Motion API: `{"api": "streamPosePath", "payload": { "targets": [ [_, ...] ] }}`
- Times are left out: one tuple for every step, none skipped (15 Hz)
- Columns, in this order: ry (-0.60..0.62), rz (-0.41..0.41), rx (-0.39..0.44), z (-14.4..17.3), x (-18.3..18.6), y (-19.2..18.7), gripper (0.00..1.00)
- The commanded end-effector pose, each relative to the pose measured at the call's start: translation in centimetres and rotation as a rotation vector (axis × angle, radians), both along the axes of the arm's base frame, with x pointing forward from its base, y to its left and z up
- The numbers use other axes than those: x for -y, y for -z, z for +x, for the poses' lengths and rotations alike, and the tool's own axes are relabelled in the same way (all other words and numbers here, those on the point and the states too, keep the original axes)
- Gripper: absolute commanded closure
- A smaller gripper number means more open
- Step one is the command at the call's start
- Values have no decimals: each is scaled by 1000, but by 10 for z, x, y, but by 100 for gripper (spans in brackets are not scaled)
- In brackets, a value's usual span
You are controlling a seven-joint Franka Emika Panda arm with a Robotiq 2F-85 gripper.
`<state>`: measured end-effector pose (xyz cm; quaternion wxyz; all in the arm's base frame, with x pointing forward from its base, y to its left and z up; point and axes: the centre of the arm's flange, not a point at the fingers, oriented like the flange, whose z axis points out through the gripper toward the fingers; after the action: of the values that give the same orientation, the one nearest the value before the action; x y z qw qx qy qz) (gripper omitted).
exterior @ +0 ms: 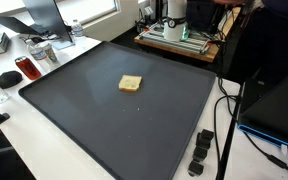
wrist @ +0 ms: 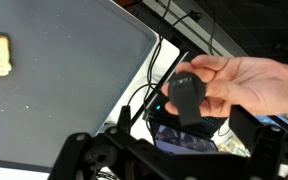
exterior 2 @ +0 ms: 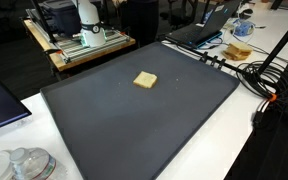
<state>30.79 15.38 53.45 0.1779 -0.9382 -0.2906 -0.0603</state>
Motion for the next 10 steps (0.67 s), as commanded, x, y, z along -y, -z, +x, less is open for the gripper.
{"api": "streamPosePath", "payload": {
  "targets": [
    [-49,73,5,-16,14,6,2],
    [-53,79,6,-16,17,7,20],
    [-56,77,5,-16,20,9,27],
    [-62,78,4,-15,23,10,31],
    [-63,81,6,-15,26,11,40],
    [-64,84,9,-16,30,13,47],
    [-63,80,12,-16,33,15,53],
    [-63,86,12,-18,38,16,59],
    [-60,87,13,-18,42,18,61],
    [-60,90,13,-19,46,19,64]
  ]
}}
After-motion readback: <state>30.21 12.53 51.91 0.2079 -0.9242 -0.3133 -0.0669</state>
